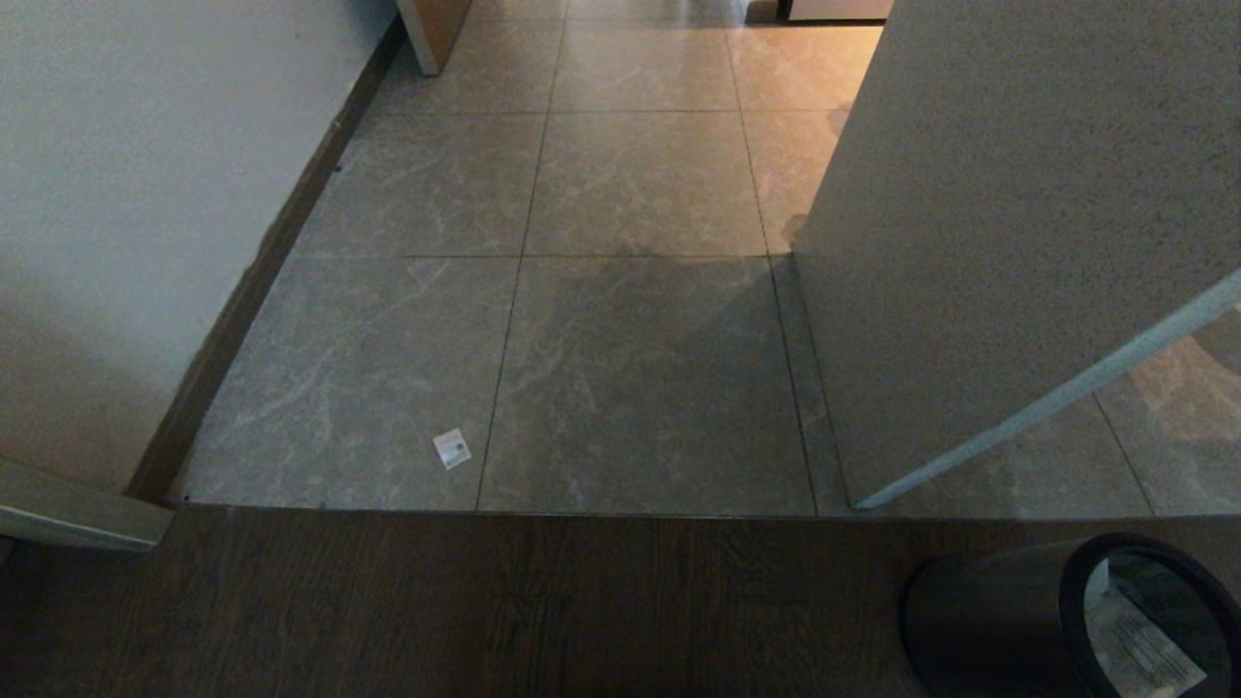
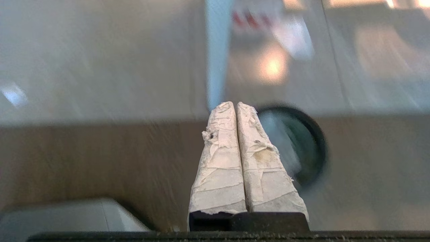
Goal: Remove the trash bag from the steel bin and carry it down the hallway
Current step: Place the outer trash can on the ground
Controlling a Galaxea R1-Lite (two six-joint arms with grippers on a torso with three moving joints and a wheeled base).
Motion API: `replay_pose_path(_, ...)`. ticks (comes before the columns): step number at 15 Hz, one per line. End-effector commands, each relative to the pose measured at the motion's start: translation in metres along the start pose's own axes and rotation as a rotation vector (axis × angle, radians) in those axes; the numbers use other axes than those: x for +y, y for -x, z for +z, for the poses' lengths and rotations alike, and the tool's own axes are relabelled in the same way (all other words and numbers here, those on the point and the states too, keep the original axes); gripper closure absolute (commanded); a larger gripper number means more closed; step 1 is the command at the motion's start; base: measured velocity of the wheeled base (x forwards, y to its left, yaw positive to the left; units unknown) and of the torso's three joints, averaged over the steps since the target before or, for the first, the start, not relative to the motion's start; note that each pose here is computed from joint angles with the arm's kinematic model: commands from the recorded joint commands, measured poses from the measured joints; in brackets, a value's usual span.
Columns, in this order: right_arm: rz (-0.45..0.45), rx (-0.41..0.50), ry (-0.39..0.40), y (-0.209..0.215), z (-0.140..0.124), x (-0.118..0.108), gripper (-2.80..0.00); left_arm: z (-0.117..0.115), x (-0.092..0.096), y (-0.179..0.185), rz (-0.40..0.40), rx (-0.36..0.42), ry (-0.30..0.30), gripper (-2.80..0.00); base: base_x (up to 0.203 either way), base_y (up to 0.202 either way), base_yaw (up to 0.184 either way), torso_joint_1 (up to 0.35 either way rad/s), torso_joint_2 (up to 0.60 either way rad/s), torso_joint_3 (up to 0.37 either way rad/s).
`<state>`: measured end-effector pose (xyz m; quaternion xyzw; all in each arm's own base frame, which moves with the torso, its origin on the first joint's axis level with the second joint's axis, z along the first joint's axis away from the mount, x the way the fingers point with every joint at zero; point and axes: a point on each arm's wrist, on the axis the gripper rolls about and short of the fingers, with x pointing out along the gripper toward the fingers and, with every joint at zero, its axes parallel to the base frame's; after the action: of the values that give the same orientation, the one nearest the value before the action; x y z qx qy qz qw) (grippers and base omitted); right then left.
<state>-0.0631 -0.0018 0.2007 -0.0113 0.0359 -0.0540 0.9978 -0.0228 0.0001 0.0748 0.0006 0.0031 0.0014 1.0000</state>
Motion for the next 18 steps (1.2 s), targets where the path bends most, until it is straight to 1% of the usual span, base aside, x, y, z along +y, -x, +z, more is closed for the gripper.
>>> replay_pose_path(1, -0.06, 0.259, 0.06, -0.03, 0.03, 0.0, 0.0, 0.0, 0.0, 0.0, 0.0, 0.0, 0.0, 0.0, 0.0, 0.0, 0.0, 0.0, 0.0, 0.0)
replay_pose_path(3, -0.177, 0.409, 0.157, -0.05, 0.026, -0.001, 0.0, 0.0, 0.0, 0.0, 0.0, 0.0, 0.0, 0.0, 0.0, 0.0, 0.0, 0.0, 0.0, 0.0)
replay_pose_path(4, -0.183, 0.465, 0.175, -0.06, 0.024, 0.0, 0.0, 0.0, 0.0, 0.0, 0.0, 0.0, 0.0, 0.0, 0.0, 0.0, 0.0, 0.0, 0.0, 0.0)
replay_pose_path(5, -0.188, 0.532, 0.173, -0.072, 0.021, 0.002, 0.0, 0.0, 0.0, 0.0, 0.0, 0.0, 0.0, 0.0, 0.0, 0.0, 0.0, 0.0, 0.0, 0.0)
replay_pose_path(7, -0.215, 0.658, 0.129, -0.097, 0.012, 0.006, 0.0, 0.0, 0.0, 0.0, 0.0, 0.0, 0.0, 0.0, 0.0, 0.0, 0.0, 0.0, 0.0, 0.0)
replay_pose_path(9, -0.248, 0.799, 0.047, -0.126, -0.001, 0.009, 0.0, 0.0, 0.0, 0.0, 0.0, 0.0, 0.0, 0.0, 0.0, 0.0, 0.0, 0.0, 0.0, 0.0)
replay_pose_path(10, -0.254, 0.846, 0.013, -0.139, -0.006, 0.009, 0.0, 0.0, 0.0, 0.0, 0.001, 0.0, 0.0, 0.0, 0.0, 0.0, 0.0, 0.0, 0.0, 0.0)
replay_pose_path(12, -0.29, 0.892, -0.067, -0.175, -0.016, 0.004, 0.0, 0.0, 0.0, 0.0, 0.002, 0.0, 0.0, 0.0, 0.0, 0.0, 0.0, 0.0, 0.0, 0.0)
replay_pose_path(14, -0.326, 0.893, -0.161, -0.209, -0.024, -0.011, 0.0, 0.0, 0.0, 0.0, 0.0, 0.0, 0.0, 0.0, 0.0, 0.0, 0.0, 0.0, 0.0, 0.0)
replay_pose_path(15, -0.357, 0.888, -0.195, -0.223, -0.029, -0.024, 0.0, 0.0, 0.0, 0.0, 0.001, 0.0, 0.0, 0.0, 0.0, 0.0, 0.0, 0.0, 0.0, 0.0)
replay_pose_path(16, -0.383, 0.884, -0.213, -0.234, -0.034, -0.037, 0.0, 0.0, 0.0, 0.0, 0.002, 0.0, 0.0, 0.0, 0.0, 0.0, 0.0, 0.0, 0.0, 0.0)
replay_pose_path(18, -0.393, 0.886, -0.248, -0.253, -0.046, -0.064, 0.0, 0.0, 0.0, 0.0, 0.0, 0.0, 0.0, 0.0, 0.0, 0.0, 0.0, 0.0, 0.0, 0.0)
